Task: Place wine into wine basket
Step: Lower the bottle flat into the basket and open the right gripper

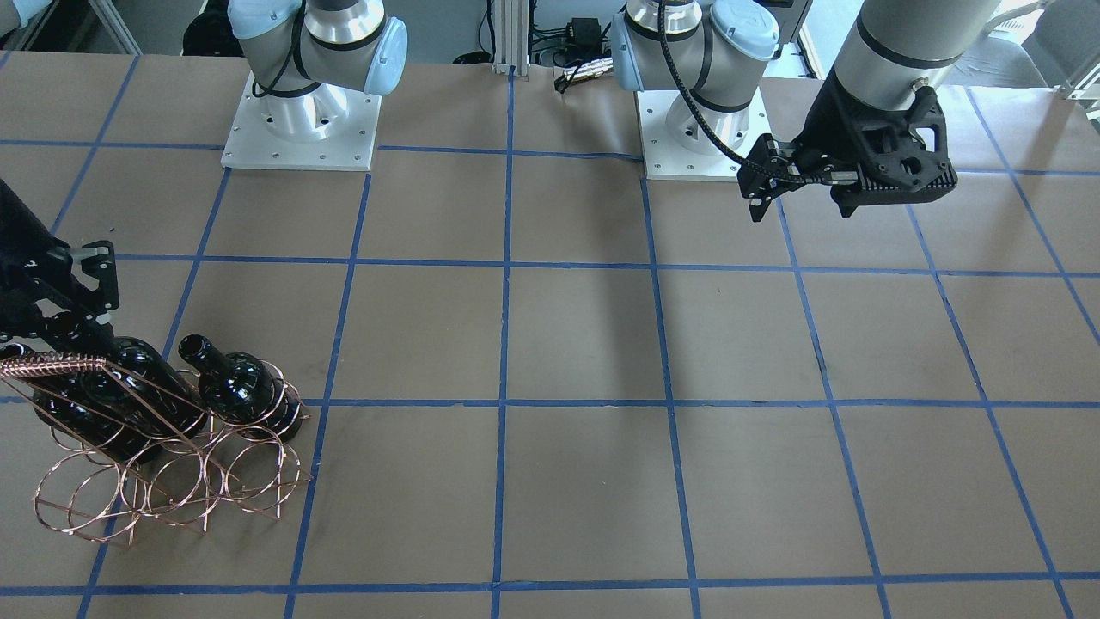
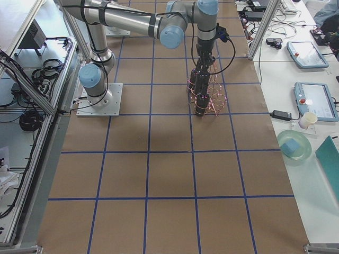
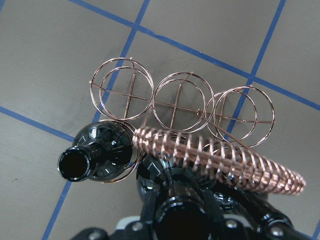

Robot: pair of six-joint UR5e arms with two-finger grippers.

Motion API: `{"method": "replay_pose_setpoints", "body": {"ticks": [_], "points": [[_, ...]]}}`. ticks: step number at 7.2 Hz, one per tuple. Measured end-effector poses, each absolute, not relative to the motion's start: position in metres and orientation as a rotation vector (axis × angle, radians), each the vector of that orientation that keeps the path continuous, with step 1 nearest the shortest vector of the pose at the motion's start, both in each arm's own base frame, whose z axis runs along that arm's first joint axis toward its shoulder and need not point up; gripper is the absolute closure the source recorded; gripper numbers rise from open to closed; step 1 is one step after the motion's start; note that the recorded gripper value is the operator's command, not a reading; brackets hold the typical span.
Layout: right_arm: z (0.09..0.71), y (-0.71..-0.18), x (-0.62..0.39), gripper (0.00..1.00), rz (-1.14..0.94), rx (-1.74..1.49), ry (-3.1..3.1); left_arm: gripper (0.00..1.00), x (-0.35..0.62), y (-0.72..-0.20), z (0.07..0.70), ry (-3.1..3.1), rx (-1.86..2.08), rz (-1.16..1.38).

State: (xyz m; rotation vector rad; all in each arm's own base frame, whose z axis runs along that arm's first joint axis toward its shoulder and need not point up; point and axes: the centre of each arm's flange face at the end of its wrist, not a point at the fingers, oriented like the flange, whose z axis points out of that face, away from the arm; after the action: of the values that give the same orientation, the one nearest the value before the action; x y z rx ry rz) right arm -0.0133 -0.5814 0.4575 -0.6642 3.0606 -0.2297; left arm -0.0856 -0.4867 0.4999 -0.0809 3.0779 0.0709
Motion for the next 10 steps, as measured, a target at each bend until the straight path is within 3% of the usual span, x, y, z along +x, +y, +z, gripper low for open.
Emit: {"method": "replay_pose_setpoints", "body": {"ticks": [7, 8, 9, 10], "points": [[0.423, -0.583, -0.02, 1.0, -0.218, -0.728, 3.016, 0.0, -0.097, -0.496, 0.492, 3.113, -0.058, 0.015], [0.418, -0.582, -0.023, 0.95, -0.214, -0.729, 3.015, 0.0, -0.101, -0.495, 0.494, 3.118, -0.025, -0.007], [0.415, -0.582, -0.025, 0.7, -0.208, -0.729, 3.014, 0.0, -0.103, -0.493, 0.497, 3.119, 0.009, -0.024], [0.412, -0.58, -0.025, 0.27, -0.198, -0.727, 3.016, 0.0, -0.105, -0.492, 0.5, 3.12, 0.027, -0.035]]}}
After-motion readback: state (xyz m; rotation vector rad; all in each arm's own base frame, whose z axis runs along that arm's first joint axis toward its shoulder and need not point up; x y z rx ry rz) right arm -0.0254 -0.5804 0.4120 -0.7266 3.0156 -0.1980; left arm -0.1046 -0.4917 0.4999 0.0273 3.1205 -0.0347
